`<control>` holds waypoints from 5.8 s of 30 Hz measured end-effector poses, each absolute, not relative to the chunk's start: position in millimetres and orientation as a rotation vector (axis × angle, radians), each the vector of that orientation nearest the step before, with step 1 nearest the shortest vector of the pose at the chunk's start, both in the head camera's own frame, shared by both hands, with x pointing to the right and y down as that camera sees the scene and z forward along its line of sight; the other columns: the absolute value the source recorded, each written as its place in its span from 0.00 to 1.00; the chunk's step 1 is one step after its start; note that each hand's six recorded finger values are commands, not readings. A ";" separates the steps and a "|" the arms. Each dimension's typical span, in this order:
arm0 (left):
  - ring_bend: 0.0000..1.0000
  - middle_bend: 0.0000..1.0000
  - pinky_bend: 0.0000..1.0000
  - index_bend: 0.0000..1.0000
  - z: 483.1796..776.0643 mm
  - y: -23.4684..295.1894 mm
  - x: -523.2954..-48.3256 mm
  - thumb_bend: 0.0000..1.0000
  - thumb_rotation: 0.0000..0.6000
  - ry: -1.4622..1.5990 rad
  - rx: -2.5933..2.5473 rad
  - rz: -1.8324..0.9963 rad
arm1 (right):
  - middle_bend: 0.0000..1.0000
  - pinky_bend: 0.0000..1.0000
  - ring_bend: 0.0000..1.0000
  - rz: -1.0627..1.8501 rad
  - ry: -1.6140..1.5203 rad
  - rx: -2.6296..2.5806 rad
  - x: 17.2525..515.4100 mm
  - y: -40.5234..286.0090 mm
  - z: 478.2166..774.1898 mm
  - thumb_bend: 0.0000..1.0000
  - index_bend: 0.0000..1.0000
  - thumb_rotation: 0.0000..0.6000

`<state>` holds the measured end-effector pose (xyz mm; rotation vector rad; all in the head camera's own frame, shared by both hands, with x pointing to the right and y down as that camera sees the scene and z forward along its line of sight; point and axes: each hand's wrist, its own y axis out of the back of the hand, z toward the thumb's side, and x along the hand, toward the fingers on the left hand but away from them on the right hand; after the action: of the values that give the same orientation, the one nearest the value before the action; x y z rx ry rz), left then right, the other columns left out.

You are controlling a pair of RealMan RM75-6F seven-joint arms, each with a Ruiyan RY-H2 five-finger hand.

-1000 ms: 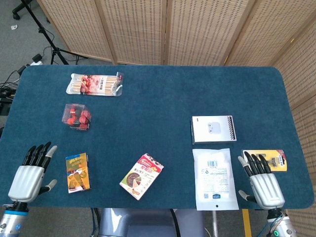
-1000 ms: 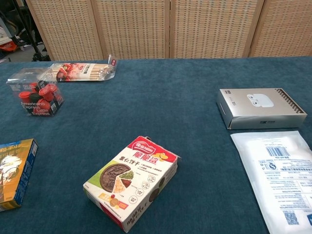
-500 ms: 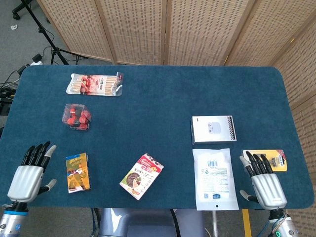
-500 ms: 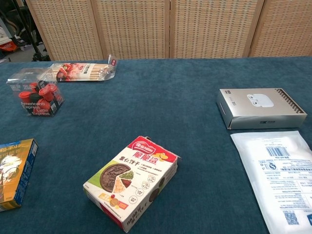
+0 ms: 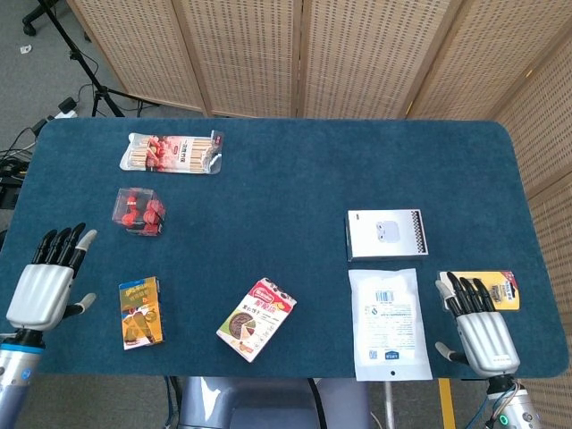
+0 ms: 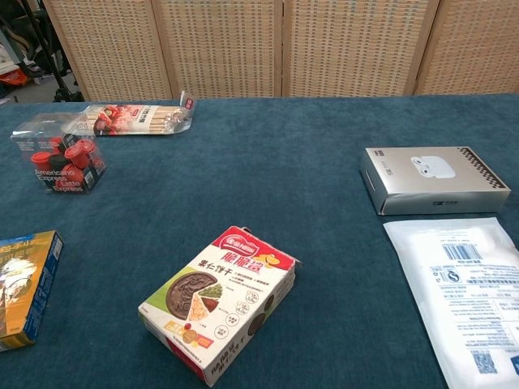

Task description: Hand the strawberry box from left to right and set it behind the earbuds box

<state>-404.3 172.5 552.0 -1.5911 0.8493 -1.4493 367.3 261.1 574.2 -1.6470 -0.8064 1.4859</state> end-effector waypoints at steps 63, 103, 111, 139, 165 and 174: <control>0.16 0.18 0.20 0.47 705.5 7.7 -380.4 0.42 1.00 0.556 -1.661 -1.803 | 0.00 0.00 0.00 1.625 -0.774 -1.658 383.9 251.6 609.1 0.05 0.00 1.00; 0.19 0.22 0.23 0.55 667.9 44.2 -150.2 0.43 1.00 0.536 -1.940 -1.626 | 0.00 0.00 0.00 1.551 -0.858 -1.694 387.8 250.0 584.1 0.05 0.00 1.00; 0.19 0.22 0.23 0.55 681.4 56.3 -106.2 0.42 1.00 0.575 -1.928 -1.696 | 0.00 0.00 0.00 1.538 -0.897 -1.697 392.6 248.0 577.3 0.05 0.00 1.00; 0.00 0.00 0.00 0.00 675.5 62.1 -93.3 0.12 1.00 0.484 -2.005 -1.616 | 0.00 0.00 0.00 1.535 -0.910 -1.695 395.5 247.6 574.3 0.05 0.00 1.00; 0.00 0.00 0.00 0.00 553.6 52.6 -235.7 0.15 1.00 0.845 -1.829 -1.323 | 0.00 0.00 0.00 1.507 -0.895 -1.645 387.0 247.4 575.1 0.05 0.00 1.00; 0.00 0.00 0.00 0.00 549.1 163.0 -344.8 0.15 1.00 0.889 -1.661 -1.383 | 0.00 0.00 0.00 1.496 -0.884 -1.603 379.7 244.5 573.0 0.05 0.00 1.00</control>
<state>-344.8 163.0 549.1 -1.6608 0.8886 -1.3825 379.7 244.5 573.0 -1.6032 -0.8839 1.4960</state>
